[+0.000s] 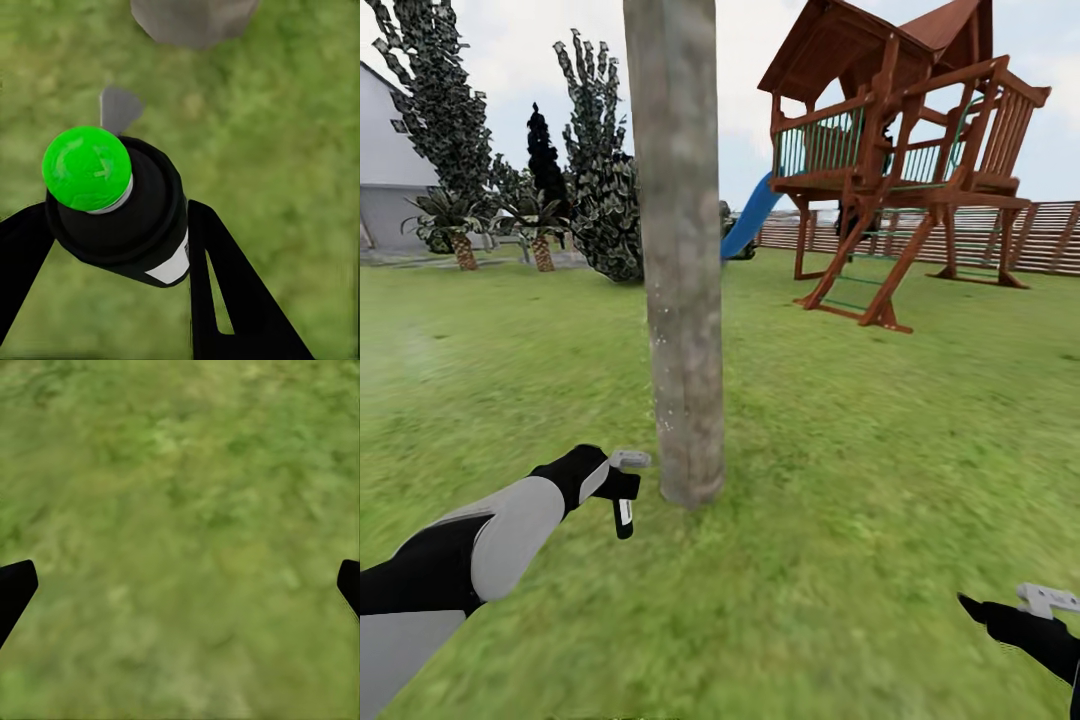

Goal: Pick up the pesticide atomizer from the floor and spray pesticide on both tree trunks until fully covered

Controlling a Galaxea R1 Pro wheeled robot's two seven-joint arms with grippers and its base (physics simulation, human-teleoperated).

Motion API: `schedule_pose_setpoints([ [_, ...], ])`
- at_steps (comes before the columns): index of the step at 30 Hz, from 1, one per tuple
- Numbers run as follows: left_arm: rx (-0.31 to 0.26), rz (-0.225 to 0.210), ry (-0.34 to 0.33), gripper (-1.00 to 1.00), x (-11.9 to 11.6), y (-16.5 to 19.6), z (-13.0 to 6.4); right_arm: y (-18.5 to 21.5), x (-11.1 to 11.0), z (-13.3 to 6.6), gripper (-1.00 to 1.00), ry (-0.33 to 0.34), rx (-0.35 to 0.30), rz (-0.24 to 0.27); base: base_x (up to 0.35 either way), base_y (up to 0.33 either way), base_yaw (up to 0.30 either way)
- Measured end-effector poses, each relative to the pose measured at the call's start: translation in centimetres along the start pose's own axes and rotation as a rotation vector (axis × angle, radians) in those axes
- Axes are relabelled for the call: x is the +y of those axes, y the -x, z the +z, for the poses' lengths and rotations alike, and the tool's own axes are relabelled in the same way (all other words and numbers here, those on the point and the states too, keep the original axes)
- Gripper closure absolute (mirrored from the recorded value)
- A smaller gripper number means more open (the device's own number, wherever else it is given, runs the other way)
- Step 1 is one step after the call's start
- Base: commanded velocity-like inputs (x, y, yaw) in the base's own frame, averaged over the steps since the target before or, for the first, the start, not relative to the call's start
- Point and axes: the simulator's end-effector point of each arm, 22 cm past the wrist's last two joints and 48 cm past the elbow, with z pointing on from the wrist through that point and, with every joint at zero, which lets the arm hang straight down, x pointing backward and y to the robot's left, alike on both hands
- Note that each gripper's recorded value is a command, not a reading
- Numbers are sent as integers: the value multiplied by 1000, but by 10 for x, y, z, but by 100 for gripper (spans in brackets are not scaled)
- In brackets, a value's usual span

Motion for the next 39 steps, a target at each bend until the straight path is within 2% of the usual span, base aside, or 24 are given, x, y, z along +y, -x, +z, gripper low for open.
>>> schedule_pose_setpoints([
  [8,0,-1,-1,100,0,0,0,0,0,0,-100,1,0,0,0,-342,76],
  [35,4,0,1,100,0,0,0,0,-2,0,-100,-4,1,0,21,-342,248],
  [39,-27,-6,31,100,11,27,-16,0,-3,0,-100,-4,1,0,37,-100,50],
])
